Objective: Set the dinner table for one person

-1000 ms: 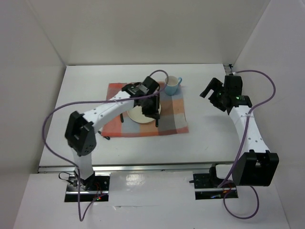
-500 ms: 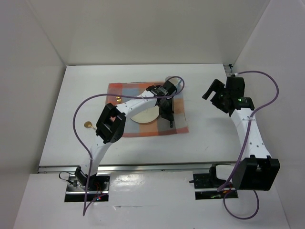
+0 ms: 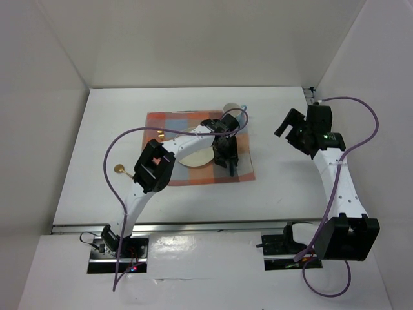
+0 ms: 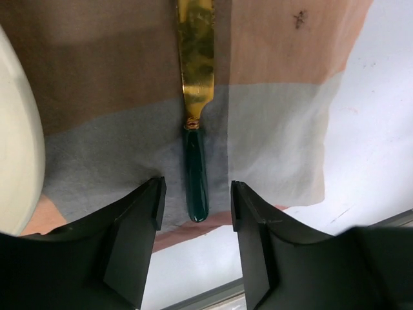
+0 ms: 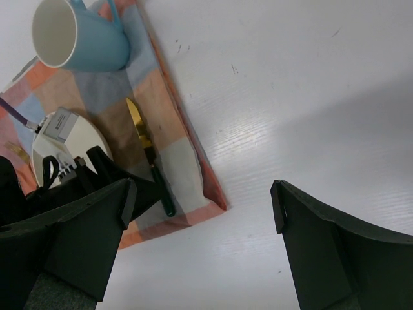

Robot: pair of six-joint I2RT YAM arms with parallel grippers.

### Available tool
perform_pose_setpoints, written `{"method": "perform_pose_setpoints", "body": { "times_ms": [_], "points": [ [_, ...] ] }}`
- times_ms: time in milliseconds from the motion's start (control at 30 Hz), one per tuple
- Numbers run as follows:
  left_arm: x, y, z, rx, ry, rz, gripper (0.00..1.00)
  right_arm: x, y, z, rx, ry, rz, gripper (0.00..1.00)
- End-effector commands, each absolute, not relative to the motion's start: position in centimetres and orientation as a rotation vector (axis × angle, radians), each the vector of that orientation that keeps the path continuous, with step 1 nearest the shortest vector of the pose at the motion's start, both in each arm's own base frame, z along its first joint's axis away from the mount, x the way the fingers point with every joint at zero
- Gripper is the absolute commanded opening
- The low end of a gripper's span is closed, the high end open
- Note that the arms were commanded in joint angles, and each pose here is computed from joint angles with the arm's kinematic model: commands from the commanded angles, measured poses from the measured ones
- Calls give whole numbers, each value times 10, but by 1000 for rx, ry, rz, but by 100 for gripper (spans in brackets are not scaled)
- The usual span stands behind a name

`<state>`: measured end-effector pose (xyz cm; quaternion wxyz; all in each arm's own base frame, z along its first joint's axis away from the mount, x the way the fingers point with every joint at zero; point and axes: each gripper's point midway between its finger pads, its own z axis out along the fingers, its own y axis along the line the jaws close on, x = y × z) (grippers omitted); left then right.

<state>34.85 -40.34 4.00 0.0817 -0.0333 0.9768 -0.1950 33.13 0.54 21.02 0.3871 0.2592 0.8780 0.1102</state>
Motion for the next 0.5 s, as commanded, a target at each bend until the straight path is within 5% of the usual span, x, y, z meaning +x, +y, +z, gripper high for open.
{"method": "perform_pose_setpoints", "body": {
  "times_ms": [0, 200, 333, 400, 467],
  "points": [
    [351, -409, 84, -83, 2828, -649, 62, 326, 1, 223, 644, 2207, 264, 99],
    [352, -385, 167, -13, 2665, -632, 50, 325, 0, 226, 635, 2199, 250, 99],
    [329, -290, 189, -177, 2622, -392, 41, 328, 1, 231, 625, 2183, 264, 99],
    [333, -229, 177, -400, 2635, -321, 41, 330, 0, 233, 611, 2173, 261, 99],
    [321, -159, 151, -625, 2634, -260, 55, 331, 5, 232, 597, 2173, 305, 99]
  ]
}}
